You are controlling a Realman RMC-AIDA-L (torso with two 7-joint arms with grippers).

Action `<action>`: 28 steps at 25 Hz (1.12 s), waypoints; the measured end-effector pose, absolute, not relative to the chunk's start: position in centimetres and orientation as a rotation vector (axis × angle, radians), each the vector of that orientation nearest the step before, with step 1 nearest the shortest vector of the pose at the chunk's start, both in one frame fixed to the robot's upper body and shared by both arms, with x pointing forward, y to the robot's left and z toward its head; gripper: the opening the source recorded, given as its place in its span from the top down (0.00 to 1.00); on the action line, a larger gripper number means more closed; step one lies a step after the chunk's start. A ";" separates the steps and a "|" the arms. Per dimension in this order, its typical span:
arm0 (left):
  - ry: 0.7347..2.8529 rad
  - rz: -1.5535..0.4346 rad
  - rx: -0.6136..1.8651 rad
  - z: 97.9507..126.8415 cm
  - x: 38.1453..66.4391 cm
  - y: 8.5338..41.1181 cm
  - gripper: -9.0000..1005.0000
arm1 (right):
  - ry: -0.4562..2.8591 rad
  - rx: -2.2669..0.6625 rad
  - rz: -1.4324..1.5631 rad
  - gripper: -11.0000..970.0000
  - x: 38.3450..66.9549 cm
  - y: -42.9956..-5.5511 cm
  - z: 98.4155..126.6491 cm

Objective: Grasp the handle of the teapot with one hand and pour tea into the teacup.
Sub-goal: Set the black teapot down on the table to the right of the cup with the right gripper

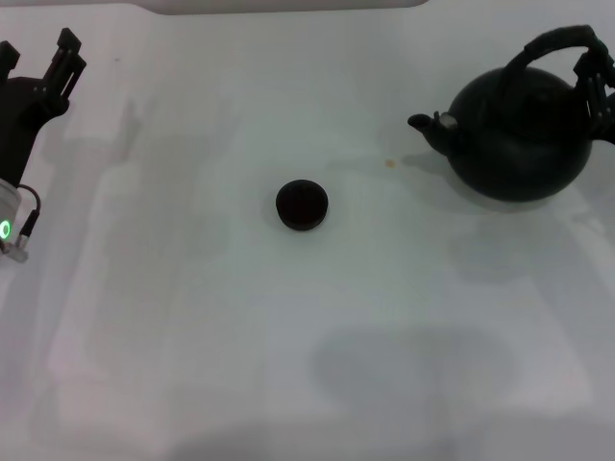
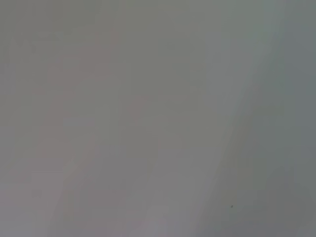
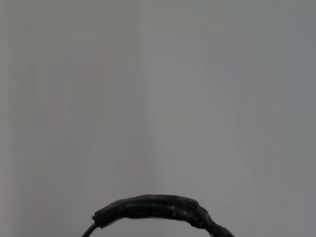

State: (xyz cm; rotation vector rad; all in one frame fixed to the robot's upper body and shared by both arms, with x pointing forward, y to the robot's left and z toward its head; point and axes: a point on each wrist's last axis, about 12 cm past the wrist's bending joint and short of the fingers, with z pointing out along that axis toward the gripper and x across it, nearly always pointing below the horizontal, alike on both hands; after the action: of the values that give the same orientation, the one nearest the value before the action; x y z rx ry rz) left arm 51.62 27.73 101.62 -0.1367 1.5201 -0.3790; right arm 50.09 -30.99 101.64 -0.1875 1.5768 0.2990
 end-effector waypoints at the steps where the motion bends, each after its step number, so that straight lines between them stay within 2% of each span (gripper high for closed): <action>1: 1.521 -0.379 -0.137 101.6 51.6 27.7 0.13 | 1.584 -0.186 0.296 0.87 50.0 -31.1 101.5; 28: 1.527 -0.377 -0.145 101.4 51.3 27.9 0.13 | 1.653 -0.183 0.318 0.87 49.5 -30.9 100.5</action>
State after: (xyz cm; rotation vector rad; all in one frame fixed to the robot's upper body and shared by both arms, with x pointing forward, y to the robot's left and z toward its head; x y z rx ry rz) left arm 51.34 27.86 101.43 -0.1453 1.5267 -0.3767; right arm 49.50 -30.89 100.49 -0.1835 1.6532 0.3177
